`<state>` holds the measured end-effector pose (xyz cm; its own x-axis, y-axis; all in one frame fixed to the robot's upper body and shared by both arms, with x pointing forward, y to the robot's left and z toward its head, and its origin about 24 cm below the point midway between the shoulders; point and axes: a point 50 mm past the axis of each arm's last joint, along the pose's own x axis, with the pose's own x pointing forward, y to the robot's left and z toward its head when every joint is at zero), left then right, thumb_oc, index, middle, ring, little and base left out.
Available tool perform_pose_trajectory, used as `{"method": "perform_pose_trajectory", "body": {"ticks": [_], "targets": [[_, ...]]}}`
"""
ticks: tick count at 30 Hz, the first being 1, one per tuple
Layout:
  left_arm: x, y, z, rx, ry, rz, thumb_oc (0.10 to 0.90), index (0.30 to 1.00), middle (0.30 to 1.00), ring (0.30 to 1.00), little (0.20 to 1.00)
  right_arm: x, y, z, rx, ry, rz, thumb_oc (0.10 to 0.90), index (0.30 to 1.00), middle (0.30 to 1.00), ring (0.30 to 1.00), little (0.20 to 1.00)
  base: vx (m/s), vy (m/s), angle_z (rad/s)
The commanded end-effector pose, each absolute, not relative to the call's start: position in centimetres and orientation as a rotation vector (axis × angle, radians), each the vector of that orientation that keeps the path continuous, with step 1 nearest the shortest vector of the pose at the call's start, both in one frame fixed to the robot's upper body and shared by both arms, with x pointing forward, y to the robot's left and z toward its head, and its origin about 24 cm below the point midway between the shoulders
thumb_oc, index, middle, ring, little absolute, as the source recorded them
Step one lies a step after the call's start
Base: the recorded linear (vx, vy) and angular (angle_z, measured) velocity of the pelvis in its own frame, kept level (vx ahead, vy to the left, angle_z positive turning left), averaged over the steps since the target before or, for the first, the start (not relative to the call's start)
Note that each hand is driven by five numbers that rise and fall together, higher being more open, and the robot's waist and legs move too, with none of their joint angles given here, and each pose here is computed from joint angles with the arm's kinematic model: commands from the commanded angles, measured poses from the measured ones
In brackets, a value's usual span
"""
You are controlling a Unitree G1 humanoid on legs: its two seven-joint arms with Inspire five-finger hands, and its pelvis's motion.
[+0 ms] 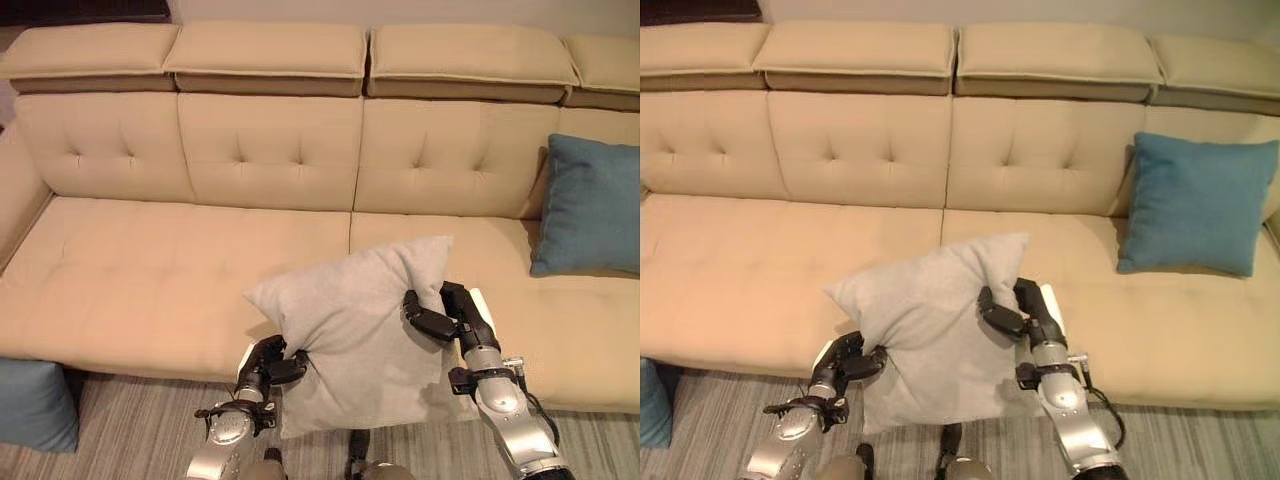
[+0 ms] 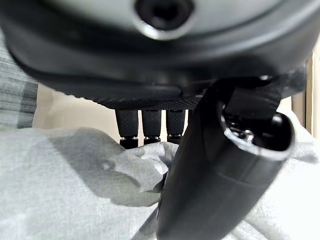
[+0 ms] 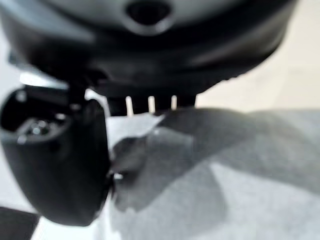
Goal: Pick up all the scattered cushions and arrange them neatly on the sofa.
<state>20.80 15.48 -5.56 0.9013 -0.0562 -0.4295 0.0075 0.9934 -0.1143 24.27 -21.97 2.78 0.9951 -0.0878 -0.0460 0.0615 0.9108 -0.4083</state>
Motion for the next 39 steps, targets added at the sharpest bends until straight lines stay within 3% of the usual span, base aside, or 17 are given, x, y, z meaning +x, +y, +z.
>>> {"method": "perform_pose_trajectory", "body": {"ticks": [1,20,39], "targets": [[24.4,13.4,0.4,-0.196,0.114,-0.157,0.4,0.3,0.3,0.3,0.3,25.2,-20.1,8.0,-0.361,-0.247,-0.028,0.4,0.3,0.3,0.3,0.3,0.16,-0.013,-0.02],[23.6,15.7,0.3,-0.15,0.117,-0.09,0.4,0.3,0.3,0.3,0.3,25.4,-18.0,7.9,-0.306,-0.262,0.023,0.4,0.3,0.3,0.3,0.3,0.15,0.085,-0.19],[25.0,14.7,3.9,-0.176,-0.046,-0.106,0.4,0.3,0.3,0.3,0.3,25.4,-19.0,8.1,-0.332,-0.264,-0.025,0.4,0.3,0.3,0.3,0.3,0.07,-0.113,0.17]]}}
